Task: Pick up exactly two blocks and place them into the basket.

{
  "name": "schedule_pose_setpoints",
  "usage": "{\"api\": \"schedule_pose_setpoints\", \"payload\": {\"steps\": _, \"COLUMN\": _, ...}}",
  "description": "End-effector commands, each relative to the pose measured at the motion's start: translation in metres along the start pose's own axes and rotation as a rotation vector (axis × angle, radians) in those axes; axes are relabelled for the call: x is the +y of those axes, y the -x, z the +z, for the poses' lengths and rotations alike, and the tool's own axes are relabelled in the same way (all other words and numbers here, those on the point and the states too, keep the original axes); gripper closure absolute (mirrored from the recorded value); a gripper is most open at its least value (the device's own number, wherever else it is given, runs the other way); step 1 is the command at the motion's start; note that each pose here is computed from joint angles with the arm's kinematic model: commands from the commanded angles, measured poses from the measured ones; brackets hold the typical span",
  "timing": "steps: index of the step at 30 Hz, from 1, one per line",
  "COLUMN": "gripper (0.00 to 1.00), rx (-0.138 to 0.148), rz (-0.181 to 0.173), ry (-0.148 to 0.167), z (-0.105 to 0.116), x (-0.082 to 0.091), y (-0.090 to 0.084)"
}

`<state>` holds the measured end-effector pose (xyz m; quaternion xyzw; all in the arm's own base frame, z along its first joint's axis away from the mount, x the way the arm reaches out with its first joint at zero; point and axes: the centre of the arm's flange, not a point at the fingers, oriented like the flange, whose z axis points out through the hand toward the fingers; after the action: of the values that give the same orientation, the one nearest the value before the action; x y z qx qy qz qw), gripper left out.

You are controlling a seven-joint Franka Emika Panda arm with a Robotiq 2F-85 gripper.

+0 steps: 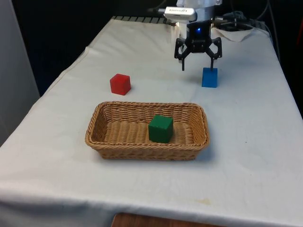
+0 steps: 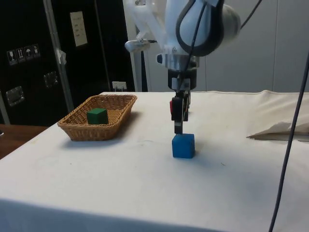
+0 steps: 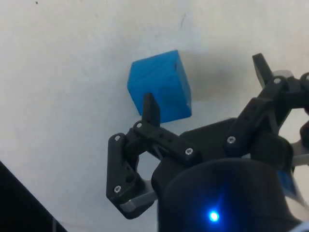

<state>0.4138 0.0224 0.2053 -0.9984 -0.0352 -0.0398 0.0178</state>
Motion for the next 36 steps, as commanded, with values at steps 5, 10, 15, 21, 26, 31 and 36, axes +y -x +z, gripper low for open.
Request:
{"api": "schedule_pose_setpoints", "payload": {"steps": 5, "gripper": 0.00, "rx": 0.024, "rz": 0.011, "ry": -0.035, "z": -0.005, "x": -0.006, "y": 0.007}}
{"api": "schedule_pose_setpoints", "payload": {"steps": 10, "gripper": 0.00, "rx": 0.023, "rz": 0.019, "ry": -0.048, "z": -0.005, "x": -0.008, "y": 0.007}}
{"api": "schedule_pose_setpoints", "payload": {"steps": 15, "gripper": 0.00, "rx": 0.019, "rz": 0.029, "ry": -0.070, "z": -0.004, "x": -0.011, "y": 0.008}}
{"api": "schedule_pose_setpoints", "payload": {"steps": 21, "gripper": 0.00, "rx": 0.008, "rz": 0.038, "ry": -0.086, "z": -0.002, "x": -0.018, "y": 0.010}}
{"api": "schedule_pose_setpoints", "payload": {"steps": 26, "gripper": 0.00, "rx": 0.003, "rz": 0.038, "ry": -0.079, "z": 0.003, "x": -0.022, "y": 0.012}}
{"api": "schedule_pose_setpoints", "payload": {"steps": 31, "gripper": 0.00, "rx": -0.011, "rz": 0.033, "ry": -0.058, "z": 0.012, "x": -0.030, "y": 0.013}}
{"api": "schedule_pose_setpoints", "payload": {"steps": 36, "gripper": 0.00, "rx": -0.018, "rz": 0.033, "ry": -0.046, "z": 0.018, "x": -0.033, "y": 0.013}}
